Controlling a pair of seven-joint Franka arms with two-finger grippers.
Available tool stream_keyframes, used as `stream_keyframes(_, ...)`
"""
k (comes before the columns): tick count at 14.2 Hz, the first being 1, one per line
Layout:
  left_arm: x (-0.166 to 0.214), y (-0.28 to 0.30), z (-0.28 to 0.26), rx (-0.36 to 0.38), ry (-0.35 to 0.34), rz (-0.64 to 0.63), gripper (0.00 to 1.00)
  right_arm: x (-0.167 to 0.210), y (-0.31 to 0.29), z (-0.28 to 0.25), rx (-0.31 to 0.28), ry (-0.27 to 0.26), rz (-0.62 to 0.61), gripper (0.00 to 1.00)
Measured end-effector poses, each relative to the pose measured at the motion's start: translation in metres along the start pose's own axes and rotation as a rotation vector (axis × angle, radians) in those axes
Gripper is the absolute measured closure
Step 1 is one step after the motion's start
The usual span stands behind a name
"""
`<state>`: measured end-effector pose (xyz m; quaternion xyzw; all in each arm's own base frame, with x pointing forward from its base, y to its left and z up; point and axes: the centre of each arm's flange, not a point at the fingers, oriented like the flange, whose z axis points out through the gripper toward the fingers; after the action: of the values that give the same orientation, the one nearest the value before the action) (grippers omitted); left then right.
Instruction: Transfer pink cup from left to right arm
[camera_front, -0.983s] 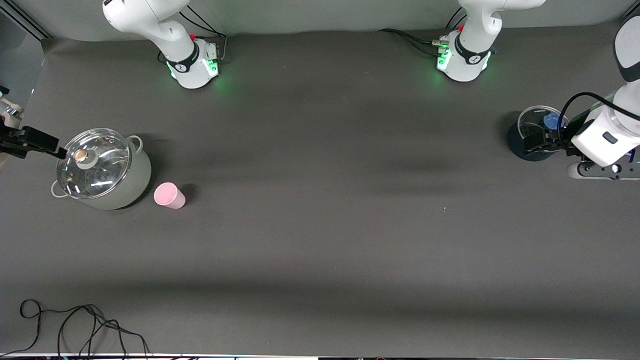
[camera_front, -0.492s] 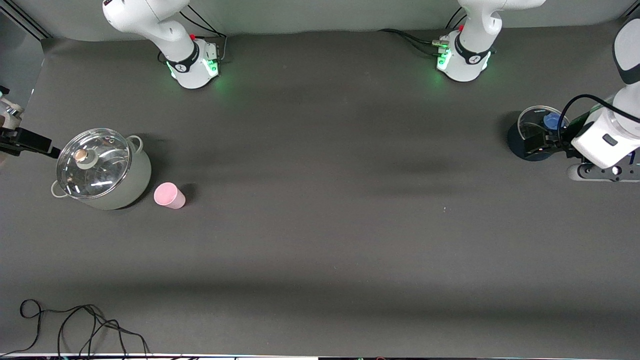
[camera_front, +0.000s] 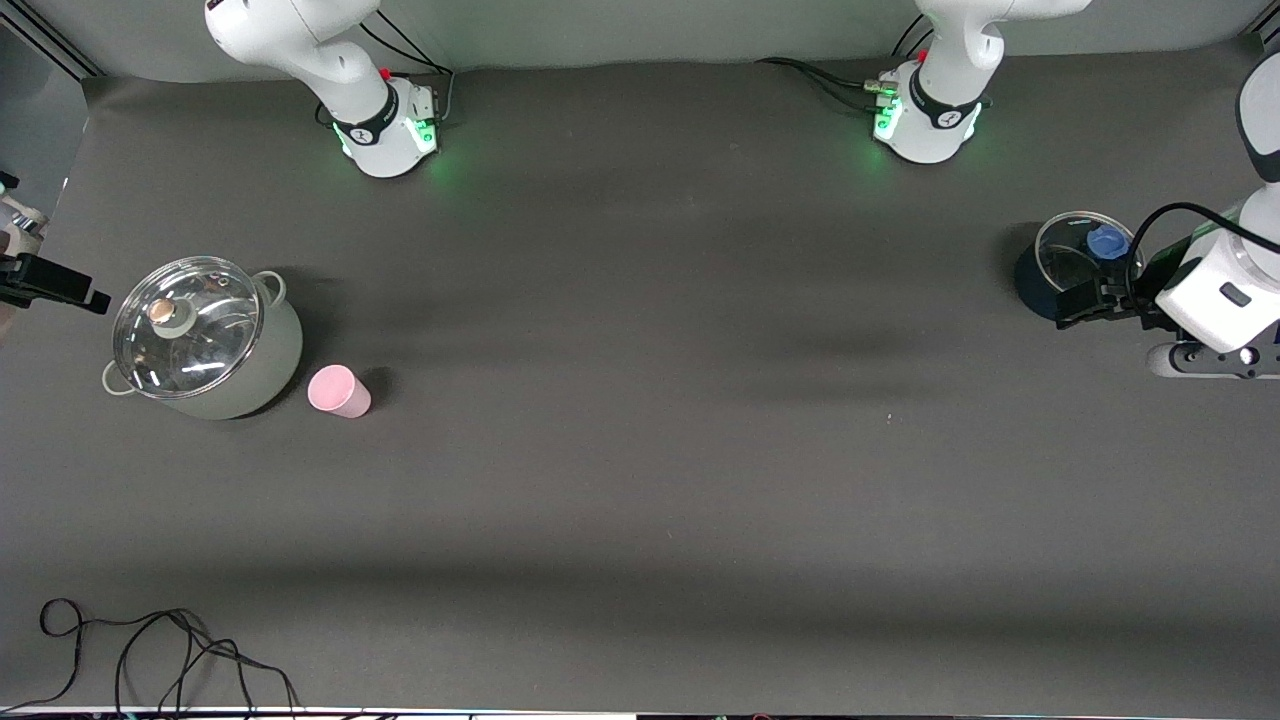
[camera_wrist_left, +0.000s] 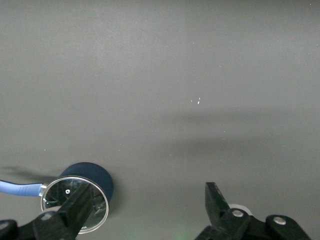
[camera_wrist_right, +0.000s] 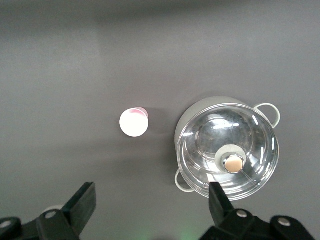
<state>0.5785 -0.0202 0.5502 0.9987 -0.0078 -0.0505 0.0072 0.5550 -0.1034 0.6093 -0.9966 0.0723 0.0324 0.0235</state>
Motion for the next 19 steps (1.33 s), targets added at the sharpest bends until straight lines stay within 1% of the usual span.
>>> stream_keyframes(3, 0.002, 0.0, -0.001, 0.0, 0.003, 0.0, 0.0, -0.006, 0.008, -0.003, 0.017, 0.004, 0.0, 0.0)
stream_keyframes(5, 0.003, 0.0, -0.001, 0.0, 0.003, 0.0, 0.0, -0.019, 0.004, -0.005, -0.002, 0.012, -0.019, 0.0)
stream_keyframes(8, 0.006, 0.0, 0.0, 0.0, 0.002, 0.0, 0.0, -0.033, -0.031, -0.009, -0.046, 0.024, -0.091, 0.0)
stream_keyframes(12, 0.006, 0.0, -0.001, 0.0, 0.006, 0.0, 0.0, -0.035, -0.074, 0.0, -0.068, 0.067, -0.169, 0.0)
stream_keyframes(15, 0.006, 0.0, -0.003, 0.0, 0.011, 0.0, 0.0, -0.03, -0.078, 0.013, -0.066, 0.096, -0.178, 0.0)
stream_keyframes(19, 0.006, 0.0, -0.004, 0.0, 0.012, 0.0, 0.0, -0.02, -0.075, 0.008, -0.061, 0.147, -0.174, 0.0)
